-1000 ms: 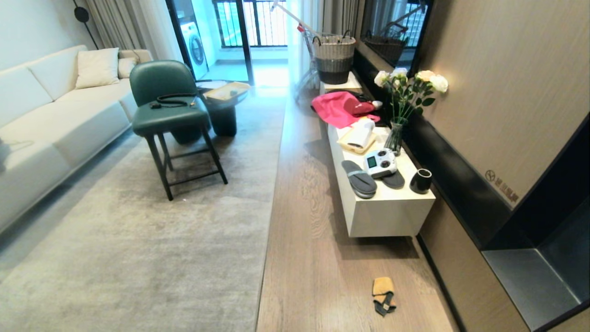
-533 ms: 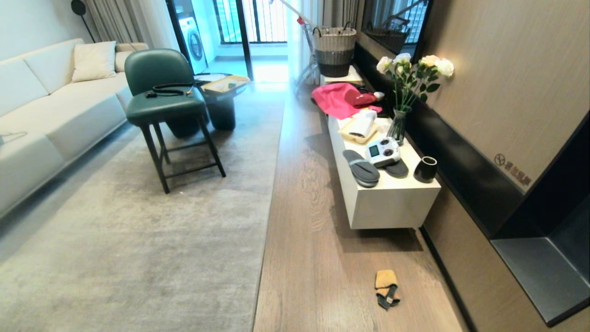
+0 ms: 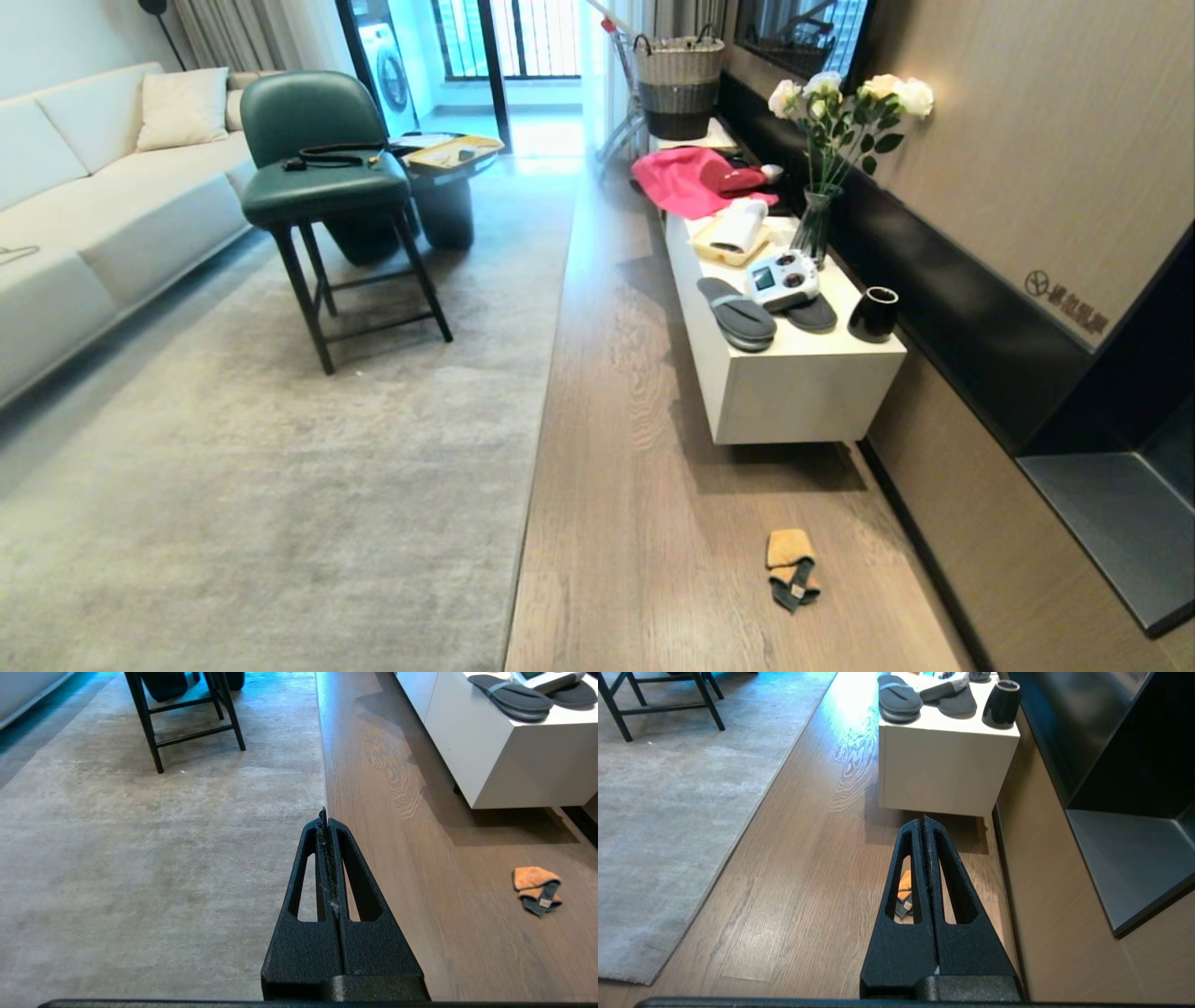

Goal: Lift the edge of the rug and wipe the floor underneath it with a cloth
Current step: Pick up the rag

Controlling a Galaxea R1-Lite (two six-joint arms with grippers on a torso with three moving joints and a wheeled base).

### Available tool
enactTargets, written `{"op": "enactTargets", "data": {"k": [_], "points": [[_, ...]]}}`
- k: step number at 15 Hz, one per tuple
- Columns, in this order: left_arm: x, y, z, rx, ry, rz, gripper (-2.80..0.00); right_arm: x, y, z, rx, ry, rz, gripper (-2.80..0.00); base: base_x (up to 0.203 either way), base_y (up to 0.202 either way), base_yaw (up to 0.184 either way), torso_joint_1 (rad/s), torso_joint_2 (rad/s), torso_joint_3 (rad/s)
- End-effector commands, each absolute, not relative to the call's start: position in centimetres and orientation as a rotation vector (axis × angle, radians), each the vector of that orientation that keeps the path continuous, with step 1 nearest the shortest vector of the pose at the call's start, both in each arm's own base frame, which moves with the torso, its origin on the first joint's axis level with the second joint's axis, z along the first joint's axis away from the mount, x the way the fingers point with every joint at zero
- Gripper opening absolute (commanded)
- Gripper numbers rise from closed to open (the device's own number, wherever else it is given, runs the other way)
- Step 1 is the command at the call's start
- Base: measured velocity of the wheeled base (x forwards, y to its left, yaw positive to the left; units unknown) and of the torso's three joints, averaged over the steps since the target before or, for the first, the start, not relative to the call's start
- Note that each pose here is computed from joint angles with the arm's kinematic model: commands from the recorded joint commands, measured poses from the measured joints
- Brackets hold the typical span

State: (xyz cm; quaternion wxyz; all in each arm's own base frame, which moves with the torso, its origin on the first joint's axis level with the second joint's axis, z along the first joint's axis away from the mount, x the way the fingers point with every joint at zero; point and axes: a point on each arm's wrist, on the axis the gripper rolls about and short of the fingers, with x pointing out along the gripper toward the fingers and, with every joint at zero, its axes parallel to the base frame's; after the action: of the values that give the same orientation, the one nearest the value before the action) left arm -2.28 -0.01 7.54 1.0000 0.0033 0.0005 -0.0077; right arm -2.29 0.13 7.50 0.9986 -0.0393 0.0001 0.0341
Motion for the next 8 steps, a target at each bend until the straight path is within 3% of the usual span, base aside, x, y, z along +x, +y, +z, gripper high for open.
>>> {"op": "enactTargets", "data": {"k": [1,4,8], "points": [[-2.28,-0.01,7.53,0.006,0.001,-0.015,-2.8,-2.29,0.13,7.51,-0.08,0.001,0.069,-2.8,0.0,0.0,0.0,-0.012,0.43,0.431],[-2.28,-0.01,7.53,0.006,0.001,-0.015,-2.8,-2.29,0.13,7.52,-0.08,0.0,0.069,-2.8,0.0,0.0,0.0,0.009,0.34,0.363],[-2.28,-0.01,7.53,0.007,0.001,-0.015,-2.8,-2.29,0.13,7.52,-0.08,0.0,0.069,-2.8,0.0,0.0,0.0,0.0,0.0,0.0]]}}
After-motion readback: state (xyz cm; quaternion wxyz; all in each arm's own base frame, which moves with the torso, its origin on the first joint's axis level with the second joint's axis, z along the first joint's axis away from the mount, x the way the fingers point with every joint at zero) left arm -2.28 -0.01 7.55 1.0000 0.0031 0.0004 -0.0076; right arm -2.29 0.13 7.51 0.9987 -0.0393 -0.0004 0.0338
